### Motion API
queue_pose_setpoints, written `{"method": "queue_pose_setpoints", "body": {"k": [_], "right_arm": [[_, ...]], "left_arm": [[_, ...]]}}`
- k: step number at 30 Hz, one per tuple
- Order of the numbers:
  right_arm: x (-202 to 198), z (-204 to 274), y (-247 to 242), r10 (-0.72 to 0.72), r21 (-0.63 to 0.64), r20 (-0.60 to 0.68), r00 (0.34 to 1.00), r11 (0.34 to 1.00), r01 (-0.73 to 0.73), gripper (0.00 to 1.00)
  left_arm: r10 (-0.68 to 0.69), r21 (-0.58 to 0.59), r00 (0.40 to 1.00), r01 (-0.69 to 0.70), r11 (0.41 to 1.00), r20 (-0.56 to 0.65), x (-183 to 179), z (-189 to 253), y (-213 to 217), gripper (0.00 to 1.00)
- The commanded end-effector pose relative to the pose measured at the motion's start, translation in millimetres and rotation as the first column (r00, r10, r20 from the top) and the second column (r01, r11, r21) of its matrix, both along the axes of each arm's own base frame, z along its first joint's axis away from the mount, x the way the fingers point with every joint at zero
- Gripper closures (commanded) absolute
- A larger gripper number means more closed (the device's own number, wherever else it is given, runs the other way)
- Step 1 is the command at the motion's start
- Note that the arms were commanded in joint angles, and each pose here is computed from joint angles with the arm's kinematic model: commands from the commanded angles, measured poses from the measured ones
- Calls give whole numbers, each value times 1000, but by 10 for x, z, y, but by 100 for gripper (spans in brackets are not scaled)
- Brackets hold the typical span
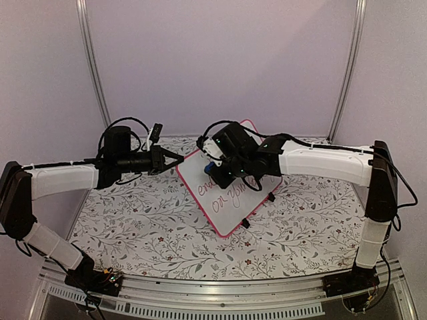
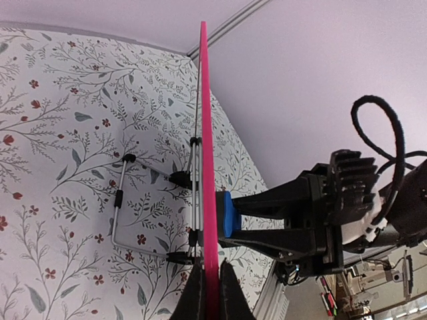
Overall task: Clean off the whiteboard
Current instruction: Erase the whiteboard at the center of the board.
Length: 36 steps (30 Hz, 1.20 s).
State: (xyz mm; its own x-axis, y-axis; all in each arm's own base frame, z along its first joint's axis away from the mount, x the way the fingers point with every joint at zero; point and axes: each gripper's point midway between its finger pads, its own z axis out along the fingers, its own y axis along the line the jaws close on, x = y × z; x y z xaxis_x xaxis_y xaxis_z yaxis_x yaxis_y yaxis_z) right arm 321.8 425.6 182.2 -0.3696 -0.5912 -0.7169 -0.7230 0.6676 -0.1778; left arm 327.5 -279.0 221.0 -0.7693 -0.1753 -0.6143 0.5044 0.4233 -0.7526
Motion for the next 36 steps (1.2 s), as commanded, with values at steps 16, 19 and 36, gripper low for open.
{"method": "queue_pose_setpoints", "body": {"k": [16, 19, 36], "right_arm": [[296, 529, 60, -52, 70, 91, 994, 997, 45, 94], [334, 523, 115, -41, 67, 92, 995, 997, 35, 94], [383, 108, 112, -54, -17, 43, 998, 998, 55, 94]], "left_arm": [[-94, -37, 993, 97, 995, 67, -163, 175, -145, 100], [-94, -37, 993, 97, 995, 69, -163, 181, -142, 100], [-95, -38, 993, 98, 994, 70, -164, 185, -142, 100]]}}
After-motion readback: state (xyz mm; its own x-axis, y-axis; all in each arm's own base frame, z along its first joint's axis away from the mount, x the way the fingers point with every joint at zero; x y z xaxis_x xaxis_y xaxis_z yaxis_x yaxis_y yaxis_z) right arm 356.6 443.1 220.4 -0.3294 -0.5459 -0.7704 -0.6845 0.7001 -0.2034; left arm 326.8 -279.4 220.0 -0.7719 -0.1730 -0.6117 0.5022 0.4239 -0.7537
